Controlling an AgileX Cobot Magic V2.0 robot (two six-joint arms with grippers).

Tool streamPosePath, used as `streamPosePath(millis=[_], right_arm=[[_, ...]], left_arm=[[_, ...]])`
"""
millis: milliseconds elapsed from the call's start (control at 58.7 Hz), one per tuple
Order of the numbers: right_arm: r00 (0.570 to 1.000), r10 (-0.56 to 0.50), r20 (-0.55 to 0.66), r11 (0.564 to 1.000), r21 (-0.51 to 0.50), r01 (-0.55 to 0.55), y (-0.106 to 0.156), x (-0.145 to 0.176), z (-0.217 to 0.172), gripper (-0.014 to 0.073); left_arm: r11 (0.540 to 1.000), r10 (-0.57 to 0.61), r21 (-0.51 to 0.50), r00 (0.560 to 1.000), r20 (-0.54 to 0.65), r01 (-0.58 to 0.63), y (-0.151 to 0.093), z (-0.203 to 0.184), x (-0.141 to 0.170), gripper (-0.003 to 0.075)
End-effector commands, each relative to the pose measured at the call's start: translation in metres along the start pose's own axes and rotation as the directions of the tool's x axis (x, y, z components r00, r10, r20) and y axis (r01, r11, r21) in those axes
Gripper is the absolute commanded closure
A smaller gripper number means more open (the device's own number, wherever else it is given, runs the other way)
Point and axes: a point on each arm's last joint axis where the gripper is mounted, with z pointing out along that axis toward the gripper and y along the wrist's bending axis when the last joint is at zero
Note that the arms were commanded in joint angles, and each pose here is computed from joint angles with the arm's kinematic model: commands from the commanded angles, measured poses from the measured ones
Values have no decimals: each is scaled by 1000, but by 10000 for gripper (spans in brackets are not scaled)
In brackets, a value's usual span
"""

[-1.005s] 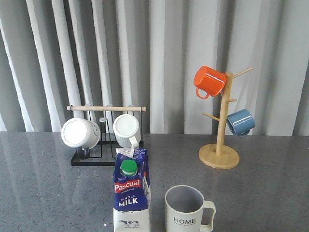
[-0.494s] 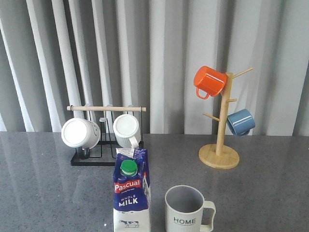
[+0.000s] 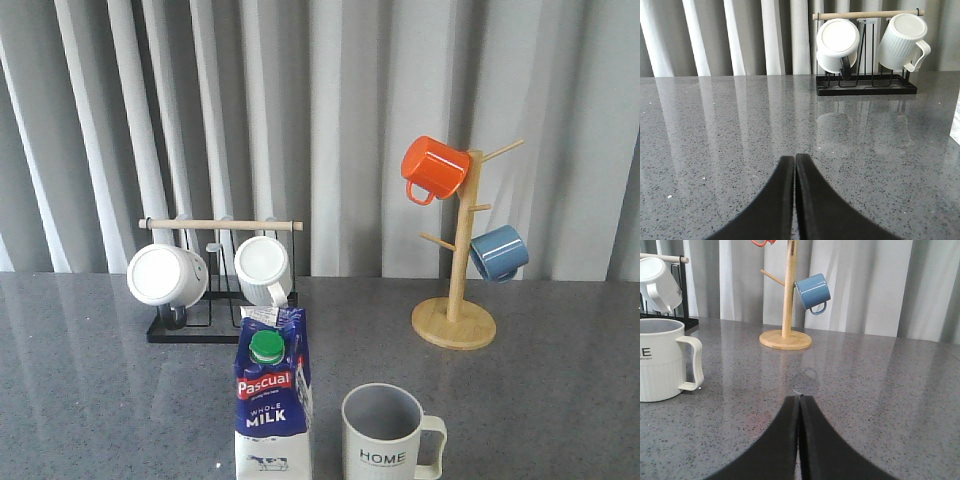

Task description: Place milk next to cup

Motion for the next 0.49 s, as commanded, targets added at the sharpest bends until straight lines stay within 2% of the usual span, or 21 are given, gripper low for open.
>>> streamPosePath(millis=[0, 153, 477], right_arm=[[997, 6, 75, 1000, -4, -6, 0, -4, -1, 604], [996, 49, 77, 999, -7, -48, 0, -4, -1, 604], [996, 50, 76, 999, -7, -49, 0, -4, -1, 604]], left_arm=[[1000, -9, 5, 996, 94, 9, 0, -2, -12, 728], [1000, -9, 5, 996, 94, 9, 0, -2, -12, 728], [1000, -9, 5, 996, 94, 9, 0, -2, -12, 728]])
